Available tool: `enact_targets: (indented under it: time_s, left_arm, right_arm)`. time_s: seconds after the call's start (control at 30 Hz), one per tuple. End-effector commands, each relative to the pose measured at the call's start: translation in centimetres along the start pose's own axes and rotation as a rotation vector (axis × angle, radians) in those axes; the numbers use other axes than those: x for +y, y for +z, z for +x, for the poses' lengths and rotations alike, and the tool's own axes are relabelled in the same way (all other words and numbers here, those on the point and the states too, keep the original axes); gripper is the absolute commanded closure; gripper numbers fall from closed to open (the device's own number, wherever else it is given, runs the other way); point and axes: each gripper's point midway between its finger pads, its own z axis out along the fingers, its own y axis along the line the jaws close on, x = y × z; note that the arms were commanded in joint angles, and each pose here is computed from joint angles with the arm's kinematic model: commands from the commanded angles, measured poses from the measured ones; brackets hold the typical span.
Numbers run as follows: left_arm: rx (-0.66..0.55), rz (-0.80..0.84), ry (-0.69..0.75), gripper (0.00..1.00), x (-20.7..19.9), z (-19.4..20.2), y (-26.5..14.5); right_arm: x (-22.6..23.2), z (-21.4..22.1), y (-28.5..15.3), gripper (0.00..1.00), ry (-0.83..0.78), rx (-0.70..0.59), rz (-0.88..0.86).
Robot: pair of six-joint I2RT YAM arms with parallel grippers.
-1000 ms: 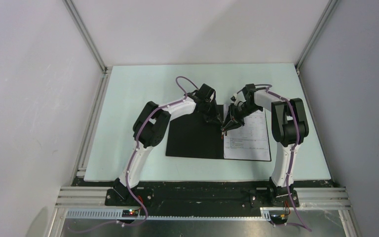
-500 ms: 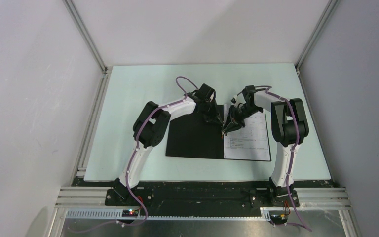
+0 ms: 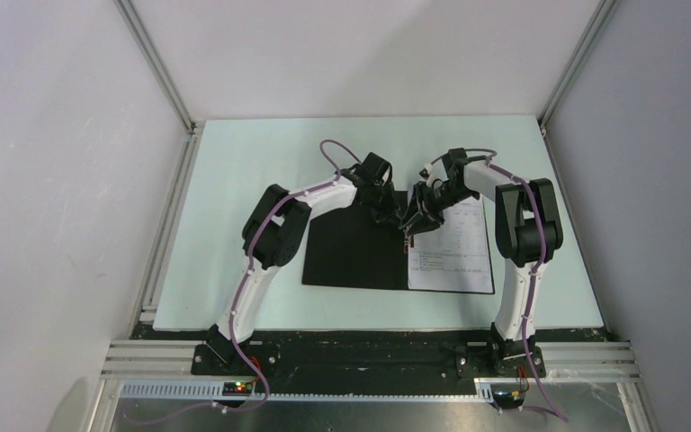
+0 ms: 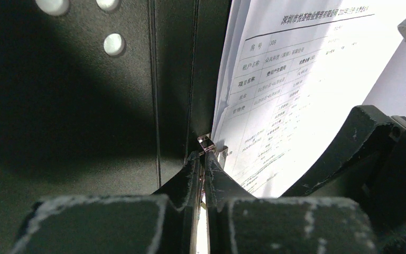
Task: Put the files into the folder
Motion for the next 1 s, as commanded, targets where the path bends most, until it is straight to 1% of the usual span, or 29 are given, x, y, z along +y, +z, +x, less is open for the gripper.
enact_targets:
  time_s: [0.0, 0.07, 0.17, 0.3, 0.6, 0.97]
  left_arm:
    - [0.02, -0.135, -0.048, 0.94, 4.8, 0.9, 1.8]
    - [0.019, -0.135, -0.048, 0.94, 4.8, 0.9, 1.7]
    - [0.02, -0.134, -0.048, 0.94, 4.8, 0.9, 1.7]
    - [0.02, -0.135, -0.046, 0.94, 4.9, 0.9, 1.7]
    - [0.022, -0.136, -0.048, 0.94, 4.9, 0.9, 1.8]
    - [0.024, -0.134, -0.055, 0.94, 5.1, 0.8, 1.9]
  right_arm:
    - [1.2, -0.9, -0.5, 0.54, -0.014, -0.011, -0.054]
    - [1.1, -0.8, -0.6, 0.55, -0.006, -0.007, -0.053]
    - [0.8, -0.2, -0.6, 0.62, 0.015, 0.001, -0.047]
    - [0.3, 0.1, -0.6, 0.68, 0.035, 0.003, -0.034]
    - [-0.1, 0.1, -0.4, 0.73, 0.054, 0.007, -0.028]
    - [-1.1, 0.9, 0.2, 0.76, 0.064, 0.038, 0.0]
